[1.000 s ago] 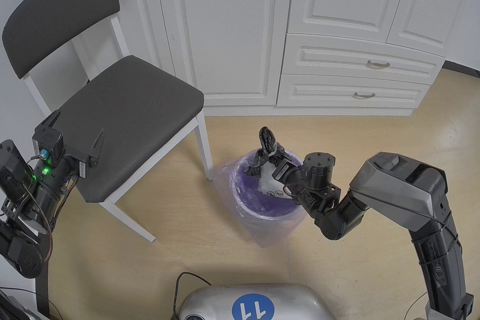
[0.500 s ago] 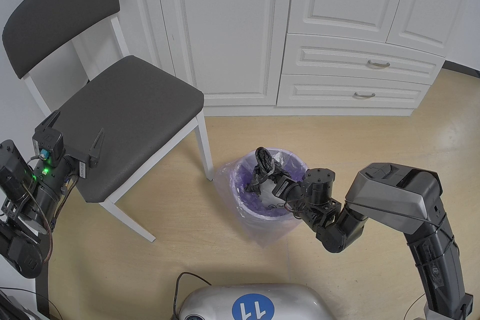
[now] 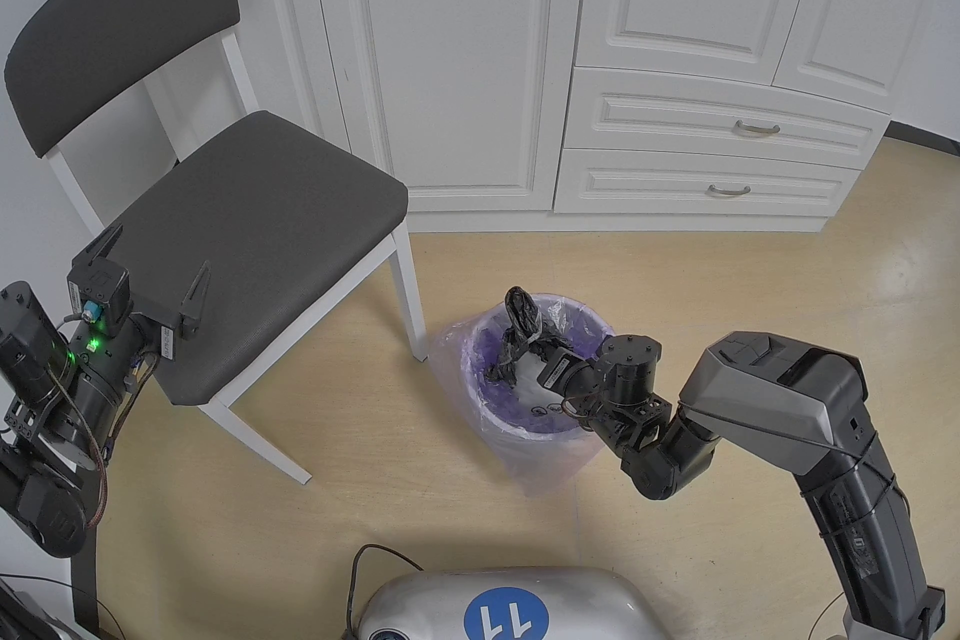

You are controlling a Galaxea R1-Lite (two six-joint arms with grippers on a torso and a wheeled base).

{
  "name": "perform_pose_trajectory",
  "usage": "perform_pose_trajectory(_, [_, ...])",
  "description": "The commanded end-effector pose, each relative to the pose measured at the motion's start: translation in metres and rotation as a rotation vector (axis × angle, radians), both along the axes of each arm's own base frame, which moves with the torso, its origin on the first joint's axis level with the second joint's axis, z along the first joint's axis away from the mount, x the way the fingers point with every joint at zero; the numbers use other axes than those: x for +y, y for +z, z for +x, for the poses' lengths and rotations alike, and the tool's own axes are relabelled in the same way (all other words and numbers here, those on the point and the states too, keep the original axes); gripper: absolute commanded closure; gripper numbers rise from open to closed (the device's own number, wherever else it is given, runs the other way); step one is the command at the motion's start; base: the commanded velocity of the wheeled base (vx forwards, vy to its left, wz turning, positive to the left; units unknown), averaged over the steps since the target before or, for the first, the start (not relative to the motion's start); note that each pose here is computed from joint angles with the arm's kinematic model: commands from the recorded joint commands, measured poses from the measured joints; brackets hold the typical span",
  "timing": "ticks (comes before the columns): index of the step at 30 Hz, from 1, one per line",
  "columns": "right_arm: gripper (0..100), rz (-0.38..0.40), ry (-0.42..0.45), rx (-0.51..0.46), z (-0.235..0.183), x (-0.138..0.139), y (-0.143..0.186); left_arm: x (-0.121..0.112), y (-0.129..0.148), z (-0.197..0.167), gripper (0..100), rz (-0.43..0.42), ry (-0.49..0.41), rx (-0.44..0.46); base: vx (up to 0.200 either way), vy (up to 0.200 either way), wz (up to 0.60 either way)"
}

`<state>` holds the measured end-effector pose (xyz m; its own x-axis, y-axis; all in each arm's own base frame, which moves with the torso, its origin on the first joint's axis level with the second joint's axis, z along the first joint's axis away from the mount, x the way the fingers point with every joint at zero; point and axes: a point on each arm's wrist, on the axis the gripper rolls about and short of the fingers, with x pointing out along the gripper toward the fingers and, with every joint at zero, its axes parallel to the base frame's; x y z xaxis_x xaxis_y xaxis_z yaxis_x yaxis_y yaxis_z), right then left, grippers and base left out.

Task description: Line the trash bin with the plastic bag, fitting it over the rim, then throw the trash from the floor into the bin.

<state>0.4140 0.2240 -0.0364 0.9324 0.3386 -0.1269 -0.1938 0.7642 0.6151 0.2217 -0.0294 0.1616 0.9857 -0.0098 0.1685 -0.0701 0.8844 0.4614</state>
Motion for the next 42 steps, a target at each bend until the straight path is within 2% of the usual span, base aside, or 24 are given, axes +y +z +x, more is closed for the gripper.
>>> perform_pose_trajectory(1, [100, 0.003, -0.013, -0.025, 0.013, 0.000, -0.010, -0.001, -0.001, 0.001, 0, 0.003, -0.005, 0.005, 0.000, 0.000, 0.00])
perform_pose_trajectory(6, [100, 0.020, -0.021, -0.054, 0.018, 0.000, -0.001, -0.002, -0.003, 0.001, 0, 0.004, -0.008, 0.013, 0.000, 0.000, 0.00])
perform_pose_trajectory(13, [100, 0.008, -0.019, -0.036, 0.012, -0.001, -0.005, -0.002, -0.002, 0.001, 0, 0.004, -0.006, 0.010, 0.000, 0.000, 0.00])
perform_pose_trajectory(21, [100, -0.045, -0.014, -0.003, 0.004, -0.005, -0.016, -0.002, -0.002, 0.000, 0, 0.004, -0.006, 0.010, 0.000, 0.000, 0.00])
perform_pose_trajectory(42, [100, -0.048, -0.011, -0.004, 0.008, -0.004, -0.025, -0.002, -0.004, 0.000, 0, 0.005, -0.009, 0.016, 0.000, 0.000, 0.00])
